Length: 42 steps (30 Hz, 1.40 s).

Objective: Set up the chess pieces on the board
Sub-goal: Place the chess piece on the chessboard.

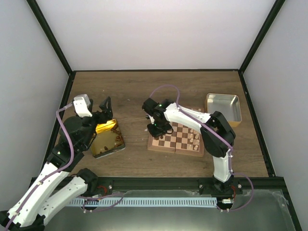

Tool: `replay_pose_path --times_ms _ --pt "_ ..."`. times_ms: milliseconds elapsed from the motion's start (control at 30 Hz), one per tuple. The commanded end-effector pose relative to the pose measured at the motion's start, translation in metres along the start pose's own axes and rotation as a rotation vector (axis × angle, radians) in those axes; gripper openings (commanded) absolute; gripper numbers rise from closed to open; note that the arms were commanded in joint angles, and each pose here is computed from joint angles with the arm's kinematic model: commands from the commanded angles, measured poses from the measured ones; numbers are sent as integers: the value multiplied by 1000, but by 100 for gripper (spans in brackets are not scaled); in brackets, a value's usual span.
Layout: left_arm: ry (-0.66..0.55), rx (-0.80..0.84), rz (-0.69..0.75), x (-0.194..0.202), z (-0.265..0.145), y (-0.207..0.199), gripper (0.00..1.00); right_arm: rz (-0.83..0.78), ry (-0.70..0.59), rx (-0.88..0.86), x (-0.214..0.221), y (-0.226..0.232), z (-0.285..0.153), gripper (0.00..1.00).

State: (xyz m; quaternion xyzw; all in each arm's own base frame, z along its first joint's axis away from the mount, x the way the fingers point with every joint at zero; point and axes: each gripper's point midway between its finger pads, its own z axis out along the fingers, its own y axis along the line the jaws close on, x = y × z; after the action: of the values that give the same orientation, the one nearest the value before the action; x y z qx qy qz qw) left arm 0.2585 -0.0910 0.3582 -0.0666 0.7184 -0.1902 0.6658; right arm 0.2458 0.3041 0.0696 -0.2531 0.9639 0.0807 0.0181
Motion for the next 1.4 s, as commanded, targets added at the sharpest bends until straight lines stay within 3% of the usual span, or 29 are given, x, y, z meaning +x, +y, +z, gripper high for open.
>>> replay_pose_path --times_ms 0,333,667,1000,1367 --pt "-3 7 10 1 1 -1 91 6 -49 5 -5 2 -11 14" --pt "9 11 13 5 4 -2 91 56 -188 -8 -24 6 -47 21" --pt "17 9 18 7 6 -2 91 57 -131 -40 -8 7 -29 25" --pt "23 7 21 8 7 -2 91 61 -101 -45 0 6 -16 24" --pt "25 8 20 9 8 -2 91 47 -103 -29 -2 3 -6 13"
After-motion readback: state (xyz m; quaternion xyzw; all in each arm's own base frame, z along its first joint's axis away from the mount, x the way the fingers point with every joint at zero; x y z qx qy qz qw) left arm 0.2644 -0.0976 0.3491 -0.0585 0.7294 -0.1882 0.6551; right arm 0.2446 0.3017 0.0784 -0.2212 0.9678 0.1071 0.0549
